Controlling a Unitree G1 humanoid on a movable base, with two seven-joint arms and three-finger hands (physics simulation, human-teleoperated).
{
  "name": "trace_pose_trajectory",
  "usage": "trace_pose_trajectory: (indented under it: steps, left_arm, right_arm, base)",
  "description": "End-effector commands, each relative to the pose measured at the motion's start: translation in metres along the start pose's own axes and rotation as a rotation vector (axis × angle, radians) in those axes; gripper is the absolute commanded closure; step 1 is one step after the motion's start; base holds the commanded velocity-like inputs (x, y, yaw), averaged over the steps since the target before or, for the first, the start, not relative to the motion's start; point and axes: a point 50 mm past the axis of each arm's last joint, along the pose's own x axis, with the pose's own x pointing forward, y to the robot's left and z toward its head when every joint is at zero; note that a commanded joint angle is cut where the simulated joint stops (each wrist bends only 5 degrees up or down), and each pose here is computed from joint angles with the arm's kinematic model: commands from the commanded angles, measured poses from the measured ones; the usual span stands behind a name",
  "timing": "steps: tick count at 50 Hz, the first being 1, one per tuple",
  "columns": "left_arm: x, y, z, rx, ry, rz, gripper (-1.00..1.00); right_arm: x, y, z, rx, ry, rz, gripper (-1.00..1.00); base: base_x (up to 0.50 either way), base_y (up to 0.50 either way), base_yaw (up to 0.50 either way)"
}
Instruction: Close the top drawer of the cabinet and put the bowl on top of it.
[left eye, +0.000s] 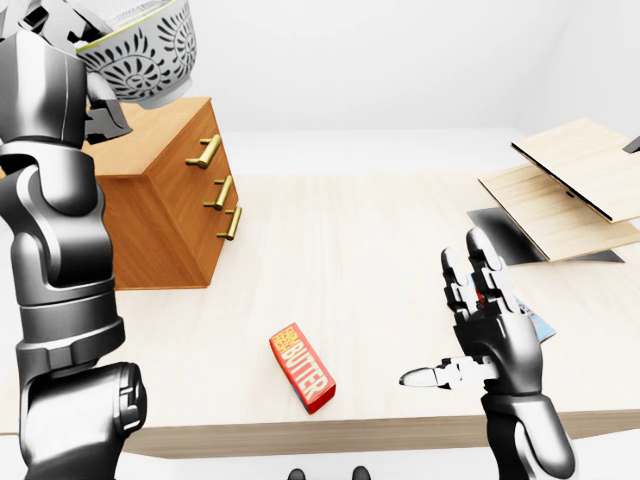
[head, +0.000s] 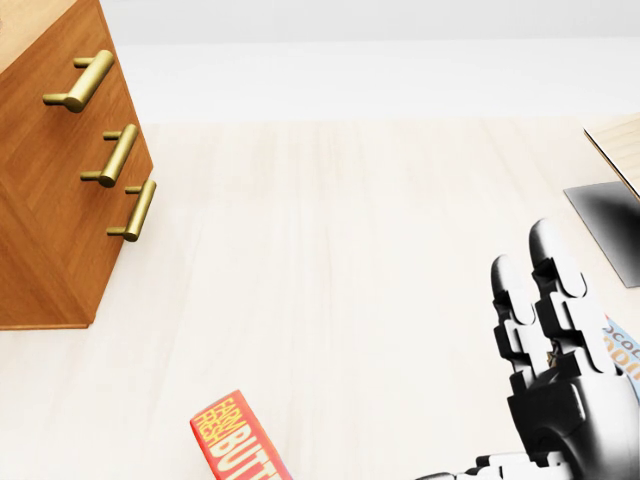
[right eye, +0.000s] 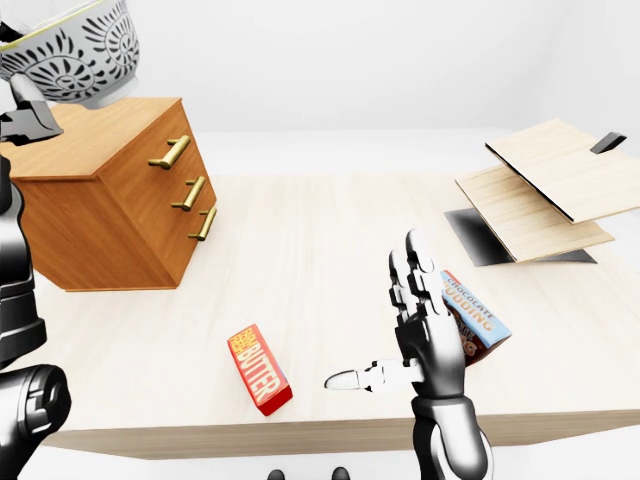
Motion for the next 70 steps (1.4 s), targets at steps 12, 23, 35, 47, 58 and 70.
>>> trace_pose_trajectory:
  steps: [12,23,35,47,58,70]
  left_arm:
    - [-0.001,-0.01,-0.072,0.051,0.27,0.036,1.0]
    - [-0.008,-0.019,-0.09,0.055,0.34,0.026,1.0]
    - [-0.01,-0.029,-0.112,0.078,0.458,0.013,1.0]
    - [-0.014,-0.039,-0.121,0.092,0.52,0.0,1.0]
    - [-0.014,-0.043,-0.123,0.099,0.543,-0.009,1.0]
    - [-0.019,-0.049,-0.127,0.109,0.564,-0.025,1.0]
  right_arm:
    - [0.002,0.0,-0.002,-0.002,0.005,-0.002,-1.0]
    - [0.0,0.001,-0.003,-0.002,0.012,-0.001,-1.0]
    - [0.001,0.001,-0.004,-0.004,0.017,0.0,-1.0]
    - [0.002,0.001,-0.005,-0.004,0.019,0.001,-1.0]
    - [0.002,0.002,-0.006,-0.002,0.023,0.004,-1.0]
    - [0.001,0.002,-0.005,-0.002,0.022,0.003,-1.0]
  base:
    - [0.0,0.0,0.0]
    - [0.0,0.0,0.0]
    - [0.0,0.0,0.0]
    - [0.0,0.0,0.0]
    - [0.0,0.0,0.0]
    - [0.0,0.0,0.0]
